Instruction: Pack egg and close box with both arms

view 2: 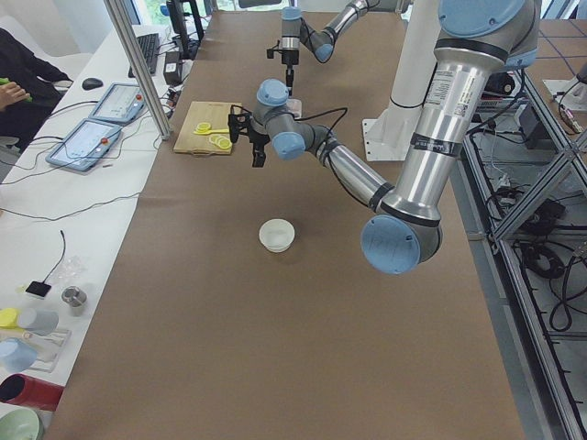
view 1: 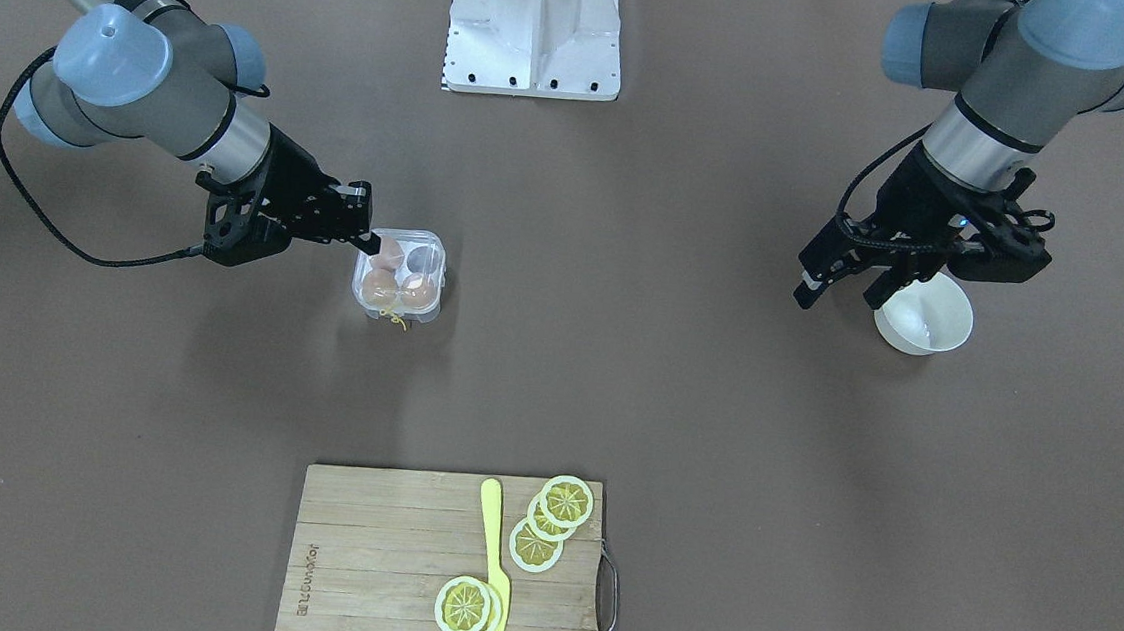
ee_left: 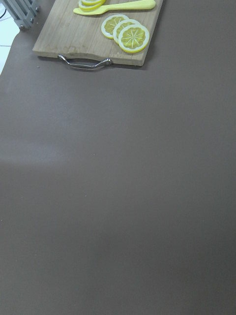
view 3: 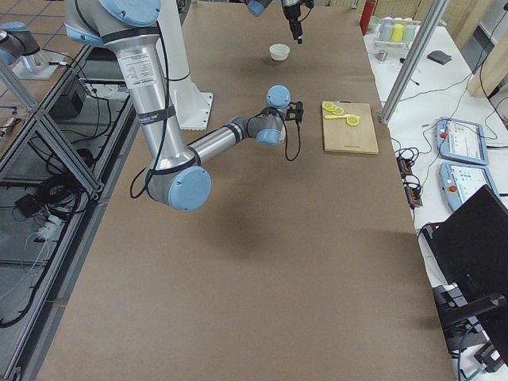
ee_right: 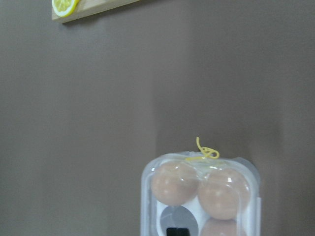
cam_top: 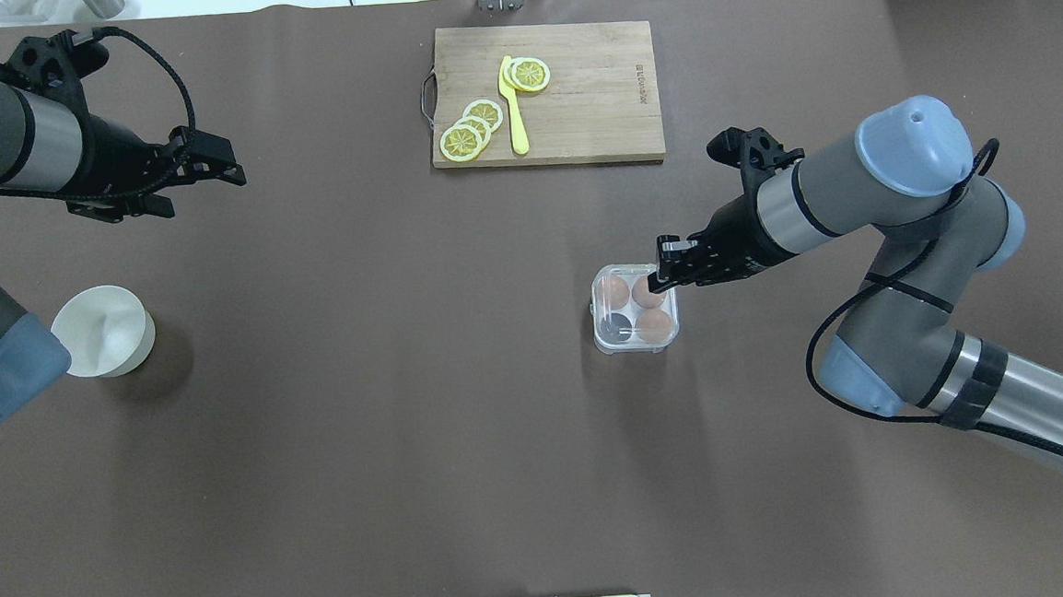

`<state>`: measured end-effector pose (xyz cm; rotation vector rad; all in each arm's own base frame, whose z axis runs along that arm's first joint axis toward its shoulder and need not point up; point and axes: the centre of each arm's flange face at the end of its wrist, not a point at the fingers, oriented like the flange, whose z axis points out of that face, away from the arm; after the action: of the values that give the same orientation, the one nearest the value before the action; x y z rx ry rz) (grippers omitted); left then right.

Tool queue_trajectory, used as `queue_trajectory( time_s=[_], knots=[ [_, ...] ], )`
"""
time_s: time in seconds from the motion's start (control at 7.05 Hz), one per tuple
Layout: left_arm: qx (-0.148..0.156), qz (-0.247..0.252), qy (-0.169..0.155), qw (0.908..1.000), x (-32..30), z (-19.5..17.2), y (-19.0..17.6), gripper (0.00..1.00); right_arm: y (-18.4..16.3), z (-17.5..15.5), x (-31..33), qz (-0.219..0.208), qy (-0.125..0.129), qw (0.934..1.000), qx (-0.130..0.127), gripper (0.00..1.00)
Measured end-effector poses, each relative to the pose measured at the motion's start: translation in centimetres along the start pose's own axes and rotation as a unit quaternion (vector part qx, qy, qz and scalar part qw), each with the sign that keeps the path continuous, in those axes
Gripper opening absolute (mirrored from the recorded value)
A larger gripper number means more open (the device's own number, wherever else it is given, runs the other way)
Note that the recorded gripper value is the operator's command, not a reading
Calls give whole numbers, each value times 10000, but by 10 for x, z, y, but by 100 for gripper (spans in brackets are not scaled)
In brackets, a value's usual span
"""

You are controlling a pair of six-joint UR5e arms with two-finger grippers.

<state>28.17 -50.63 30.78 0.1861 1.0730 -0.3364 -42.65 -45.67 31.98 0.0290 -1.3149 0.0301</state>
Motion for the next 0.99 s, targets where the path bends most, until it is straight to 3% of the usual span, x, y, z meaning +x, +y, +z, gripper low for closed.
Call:
queue_trajectory(
  time_s=[0.43, 0.57, 0.85, 0.99],
  knots=[
    [41, 29, 80, 10000, 3, -8, -2, 98, -12, -12, -48, 801, -160, 9965, 202, 0],
    [109, 13, 108, 9999, 1, -16, -8, 98, -23, -31, -48, 1014, -70, 9939, 433, 0],
    [165, 144, 97, 9997, -27, -46, -34, 98, -60, -80, -14, 1177, 398, 9887, 838, 0],
    [202, 506, -5, 9985, -58, -62, -48, 98, -78, -108, 17, 1059, 672, 9884, 860, 78]
  ],
)
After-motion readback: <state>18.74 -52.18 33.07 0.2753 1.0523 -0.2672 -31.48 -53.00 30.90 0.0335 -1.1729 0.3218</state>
